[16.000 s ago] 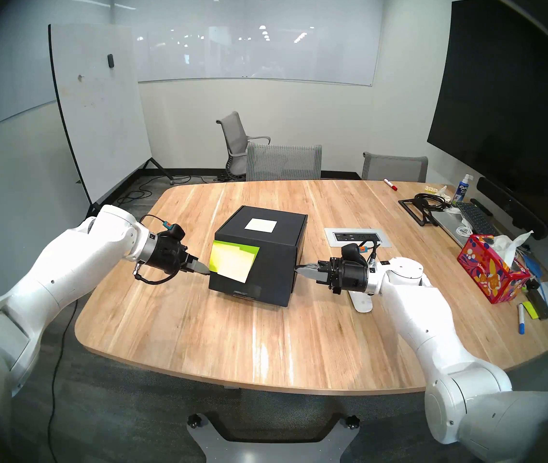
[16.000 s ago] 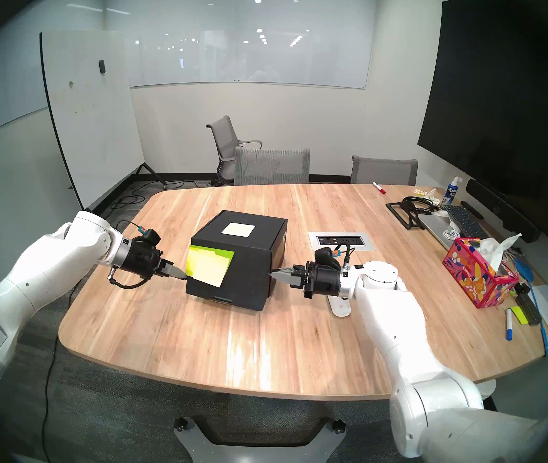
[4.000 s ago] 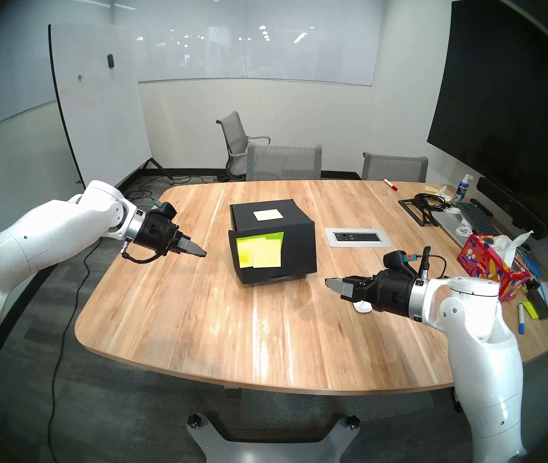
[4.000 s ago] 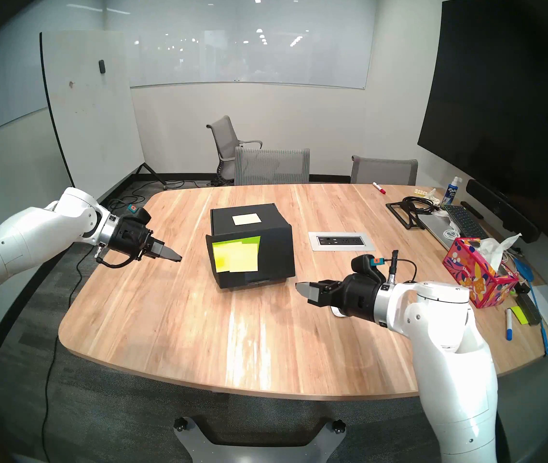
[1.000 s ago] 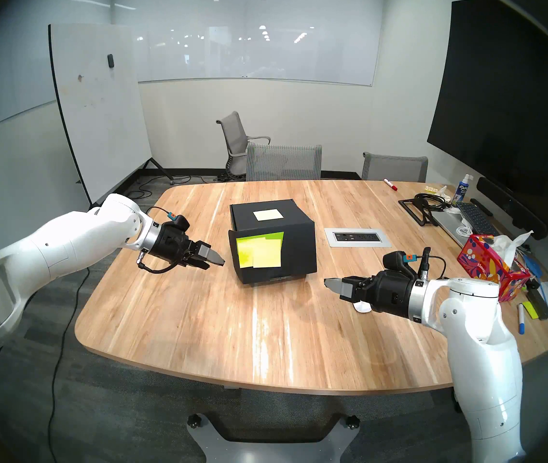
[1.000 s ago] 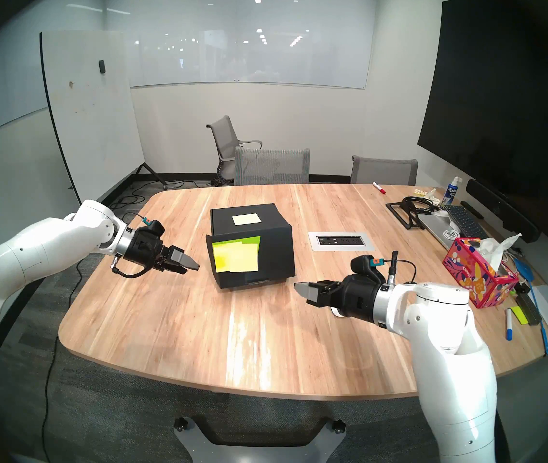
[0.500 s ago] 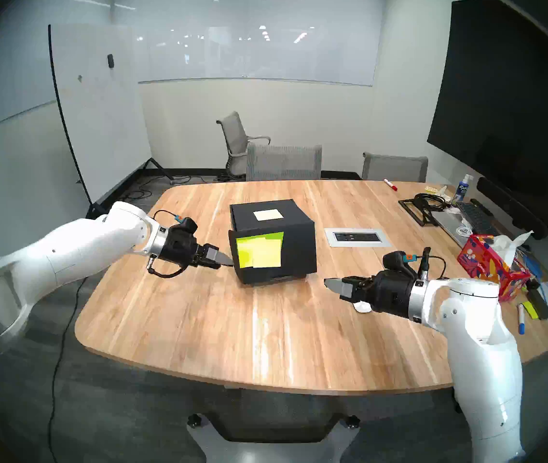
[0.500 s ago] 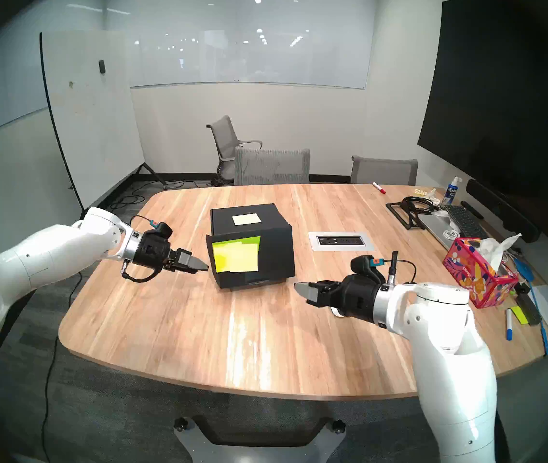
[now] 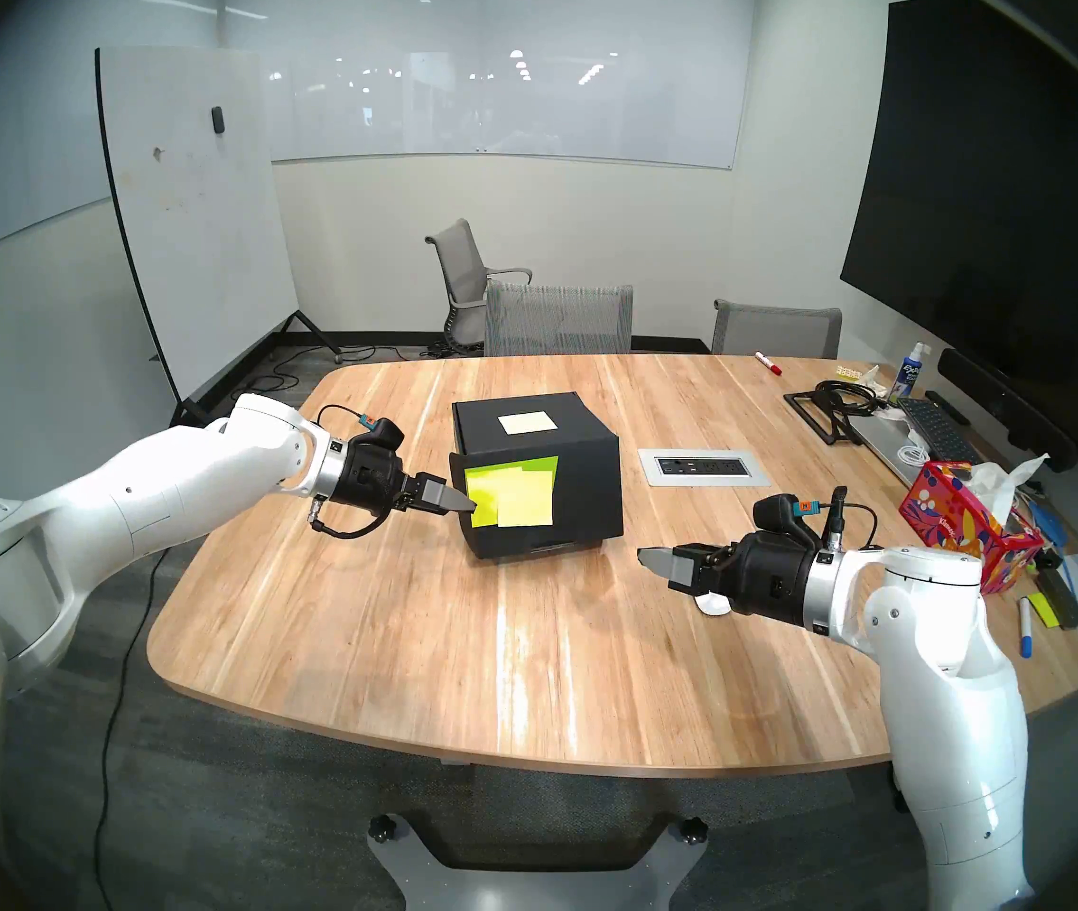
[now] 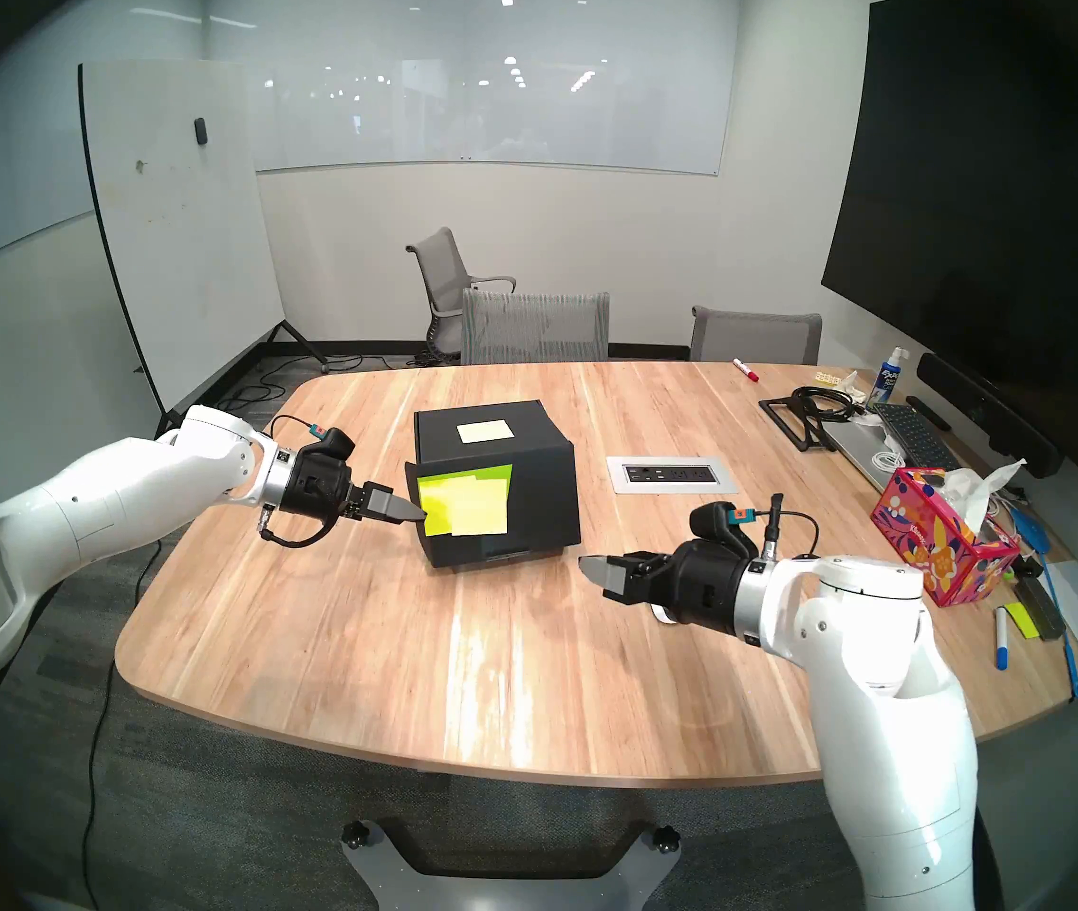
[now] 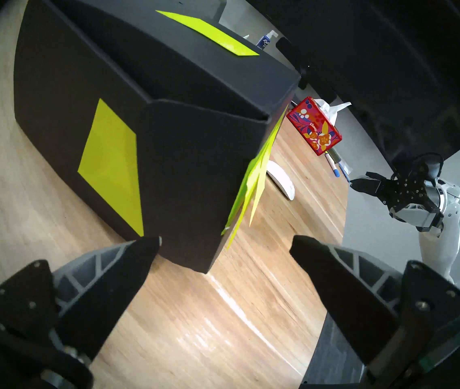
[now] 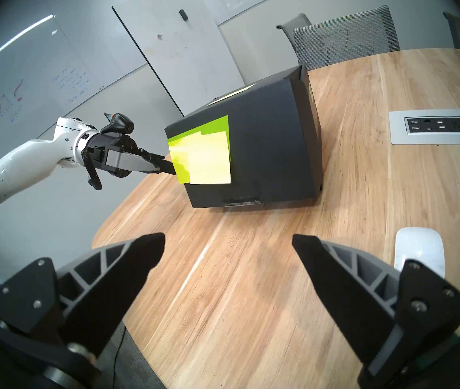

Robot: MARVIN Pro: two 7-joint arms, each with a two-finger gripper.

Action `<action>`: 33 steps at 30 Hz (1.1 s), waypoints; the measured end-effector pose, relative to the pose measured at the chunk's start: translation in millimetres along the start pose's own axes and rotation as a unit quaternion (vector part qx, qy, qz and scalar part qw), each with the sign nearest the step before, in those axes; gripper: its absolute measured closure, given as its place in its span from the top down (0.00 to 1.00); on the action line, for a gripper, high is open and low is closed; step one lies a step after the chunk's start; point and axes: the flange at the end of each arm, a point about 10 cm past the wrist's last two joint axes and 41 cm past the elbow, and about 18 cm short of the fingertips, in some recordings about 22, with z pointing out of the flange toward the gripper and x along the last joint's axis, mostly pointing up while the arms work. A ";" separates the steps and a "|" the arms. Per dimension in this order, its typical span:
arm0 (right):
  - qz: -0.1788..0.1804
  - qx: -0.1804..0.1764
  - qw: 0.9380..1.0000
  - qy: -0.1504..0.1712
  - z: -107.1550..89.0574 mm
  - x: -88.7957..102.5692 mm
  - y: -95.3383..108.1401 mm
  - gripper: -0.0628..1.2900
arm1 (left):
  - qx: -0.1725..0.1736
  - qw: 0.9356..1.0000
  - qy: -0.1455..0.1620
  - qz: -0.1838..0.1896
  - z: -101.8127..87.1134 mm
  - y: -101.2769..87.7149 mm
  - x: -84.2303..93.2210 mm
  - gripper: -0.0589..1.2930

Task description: Open the box and place the mouse inside

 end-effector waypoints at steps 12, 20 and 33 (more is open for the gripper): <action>0.000 0.000 1.000 0.000 0.0 0.0 0.0 0.95 | 0.001 1.000 0.019 0.008 4.5 -2.7 17.7 0.98; 0.000 0.000 1.000 0.000 0.0 0.0 -0.1 0.95 | 0.011 1.000 -0.018 0.006 -4.4 -0.9 22.7 0.98; 0.000 0.001 1.000 0.000 0.0 0.0 -0.1 0.95 | 0.024 0.999 -0.022 0.000 -29.8 -4.3 38.6 0.96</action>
